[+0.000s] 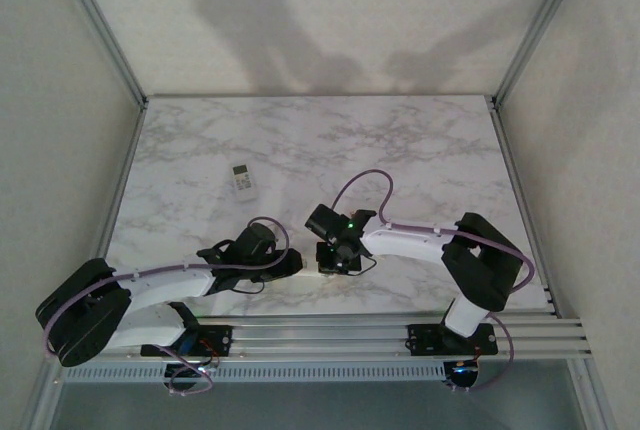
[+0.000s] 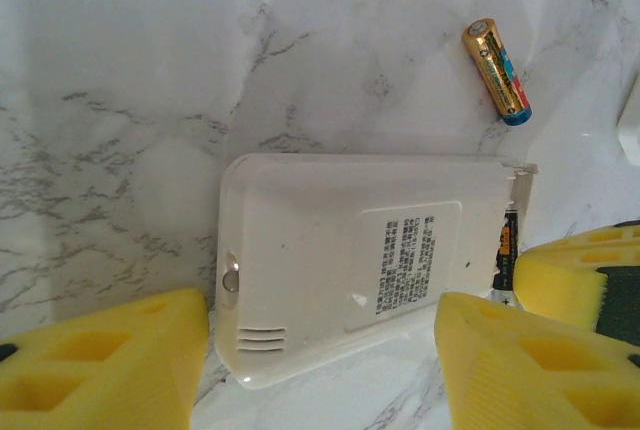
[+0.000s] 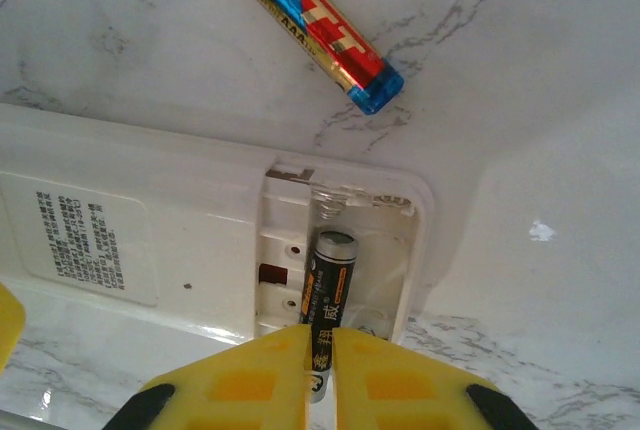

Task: Load the batteries into the remote control

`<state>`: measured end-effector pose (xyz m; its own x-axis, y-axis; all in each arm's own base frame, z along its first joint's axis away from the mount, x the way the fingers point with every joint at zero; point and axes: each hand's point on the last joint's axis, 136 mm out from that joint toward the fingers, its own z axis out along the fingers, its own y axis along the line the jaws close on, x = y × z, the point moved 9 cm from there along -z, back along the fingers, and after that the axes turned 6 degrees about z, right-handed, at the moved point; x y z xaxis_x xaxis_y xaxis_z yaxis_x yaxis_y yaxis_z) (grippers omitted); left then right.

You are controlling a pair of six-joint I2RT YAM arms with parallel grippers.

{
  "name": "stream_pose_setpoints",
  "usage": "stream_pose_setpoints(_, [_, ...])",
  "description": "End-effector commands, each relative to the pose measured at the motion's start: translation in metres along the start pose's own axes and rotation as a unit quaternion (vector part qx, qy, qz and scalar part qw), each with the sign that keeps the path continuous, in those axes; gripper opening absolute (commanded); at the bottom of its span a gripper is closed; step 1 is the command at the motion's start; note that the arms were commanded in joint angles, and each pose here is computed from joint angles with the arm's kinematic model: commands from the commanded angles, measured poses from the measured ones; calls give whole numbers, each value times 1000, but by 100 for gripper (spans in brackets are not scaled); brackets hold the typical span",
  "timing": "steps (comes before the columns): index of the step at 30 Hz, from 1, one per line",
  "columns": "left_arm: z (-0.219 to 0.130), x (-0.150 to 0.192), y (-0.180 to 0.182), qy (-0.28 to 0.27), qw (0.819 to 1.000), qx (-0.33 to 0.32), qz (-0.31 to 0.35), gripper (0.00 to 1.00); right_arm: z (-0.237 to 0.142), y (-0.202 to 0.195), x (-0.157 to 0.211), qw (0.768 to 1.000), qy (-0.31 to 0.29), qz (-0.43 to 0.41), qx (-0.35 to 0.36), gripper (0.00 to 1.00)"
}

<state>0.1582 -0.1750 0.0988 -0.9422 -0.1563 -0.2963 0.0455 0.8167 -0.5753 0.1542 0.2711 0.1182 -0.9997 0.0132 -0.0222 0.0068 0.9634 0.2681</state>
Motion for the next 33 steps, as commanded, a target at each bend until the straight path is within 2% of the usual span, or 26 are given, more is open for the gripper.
stream_pose_setpoints(1, [3, 2, 2, -5, 1000, -10, 0, 61, 13, -8, 3, 1000, 13, 5, 26, 14])
stream_pose_setpoints(5, [3, 2, 3, -5, 1000, -15, 0, 61, 22, -10, 2, 999, 12, 4, 35, 13])
stream_pose_setpoints(9, [5, 2, 4, -6, 1000, -18, 0, 61, 26, -13, -1, 999, -15, -1, 36, 12])
stream_pose_setpoints(21, [6, 1, 6, -8, 999, -34, 7, 61, 27, -12, -21, 988, -146, -41, 19, 11])
stream_pose_setpoints(27, [8, -1, 6, -11, 999, -42, 10, 55, -4, -3, -16, 989, -141, -32, -30, 17])
stream_pose_setpoints(33, [13, -2, 5, -7, 999, -42, 14, 51, -25, -20, -2, 991, -127, 2, -37, 26])
